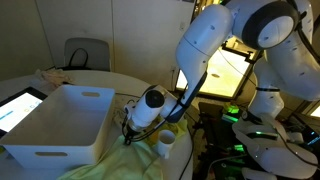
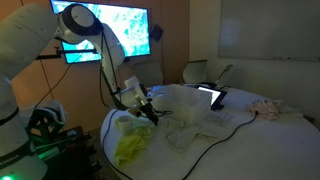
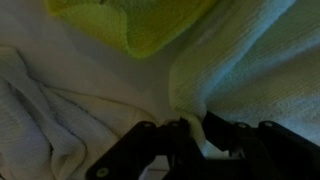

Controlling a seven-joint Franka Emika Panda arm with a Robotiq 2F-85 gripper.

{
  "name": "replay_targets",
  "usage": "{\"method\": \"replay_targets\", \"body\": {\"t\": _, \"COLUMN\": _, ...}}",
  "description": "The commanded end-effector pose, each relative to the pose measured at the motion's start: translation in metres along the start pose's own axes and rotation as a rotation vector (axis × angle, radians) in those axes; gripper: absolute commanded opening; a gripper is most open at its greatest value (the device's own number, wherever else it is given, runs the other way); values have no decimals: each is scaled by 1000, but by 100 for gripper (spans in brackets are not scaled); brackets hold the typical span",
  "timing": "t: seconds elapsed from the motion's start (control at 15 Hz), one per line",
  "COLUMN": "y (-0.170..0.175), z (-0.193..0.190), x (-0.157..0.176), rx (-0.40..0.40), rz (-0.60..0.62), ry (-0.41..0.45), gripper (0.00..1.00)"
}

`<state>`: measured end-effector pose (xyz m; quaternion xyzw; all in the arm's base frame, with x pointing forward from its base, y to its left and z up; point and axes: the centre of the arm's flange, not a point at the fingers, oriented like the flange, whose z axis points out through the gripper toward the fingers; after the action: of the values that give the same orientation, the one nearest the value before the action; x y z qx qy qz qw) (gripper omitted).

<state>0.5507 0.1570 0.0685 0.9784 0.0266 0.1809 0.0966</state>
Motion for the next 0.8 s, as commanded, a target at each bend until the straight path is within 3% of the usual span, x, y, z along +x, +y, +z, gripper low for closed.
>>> {"method": "replay_targets", "body": {"t": 0.0, "y": -5, "z": -13, "x": -9, "rx": 28, "rz": -19, "ry": -8, "gripper": 5}}
{"method": "replay_targets", "body": {"t": 0.73, "y": -22, "z": -39, "x": -30, "rx": 55, "rz": -78, "ry": -51, "gripper": 3}}
